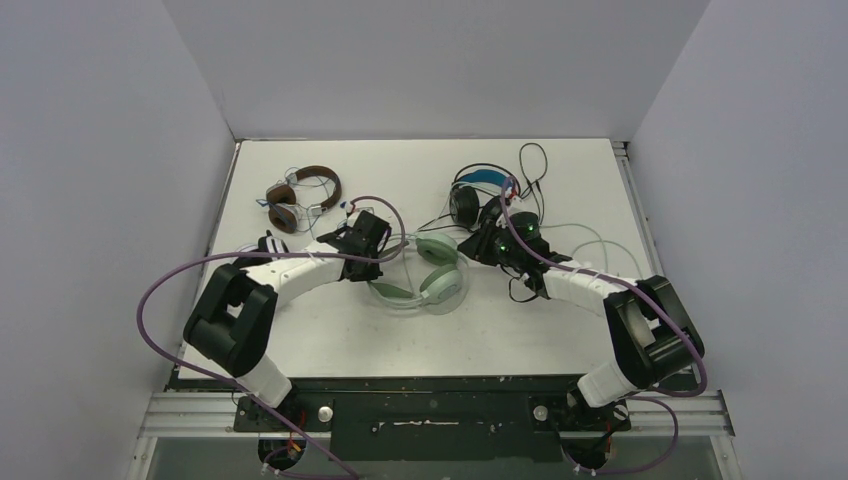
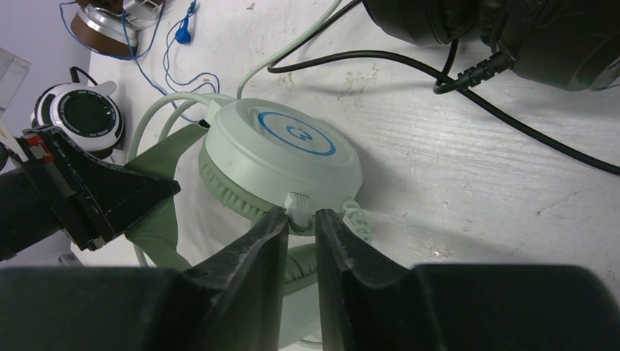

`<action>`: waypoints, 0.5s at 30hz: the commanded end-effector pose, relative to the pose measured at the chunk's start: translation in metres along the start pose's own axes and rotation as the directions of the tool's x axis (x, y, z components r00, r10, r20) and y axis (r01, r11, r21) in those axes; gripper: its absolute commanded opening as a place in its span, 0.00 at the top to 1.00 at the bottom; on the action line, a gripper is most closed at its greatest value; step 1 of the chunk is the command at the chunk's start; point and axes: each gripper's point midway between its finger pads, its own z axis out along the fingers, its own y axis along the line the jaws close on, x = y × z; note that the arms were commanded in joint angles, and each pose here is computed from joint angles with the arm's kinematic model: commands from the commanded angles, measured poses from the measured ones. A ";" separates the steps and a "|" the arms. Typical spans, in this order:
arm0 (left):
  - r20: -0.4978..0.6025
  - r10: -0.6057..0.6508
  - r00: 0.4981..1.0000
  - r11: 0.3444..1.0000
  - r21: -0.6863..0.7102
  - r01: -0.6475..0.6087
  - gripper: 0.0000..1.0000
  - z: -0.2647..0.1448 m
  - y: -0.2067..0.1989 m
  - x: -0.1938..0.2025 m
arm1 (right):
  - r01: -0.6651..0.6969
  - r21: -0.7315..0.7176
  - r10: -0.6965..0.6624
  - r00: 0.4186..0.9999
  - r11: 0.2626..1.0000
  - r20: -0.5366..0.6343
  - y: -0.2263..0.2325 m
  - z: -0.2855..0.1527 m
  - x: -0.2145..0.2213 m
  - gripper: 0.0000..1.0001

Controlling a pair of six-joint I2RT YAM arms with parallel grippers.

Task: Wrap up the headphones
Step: Pick up the headphones from the center of the board.

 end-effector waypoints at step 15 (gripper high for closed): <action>0.196 -0.240 0.951 0.957 0.214 0.197 1.00 -0.063 -0.014 -0.060 | 0.314 -0.055 -0.275 0.893 0.948 0.356 0.039 -0.096 -0.053 0.37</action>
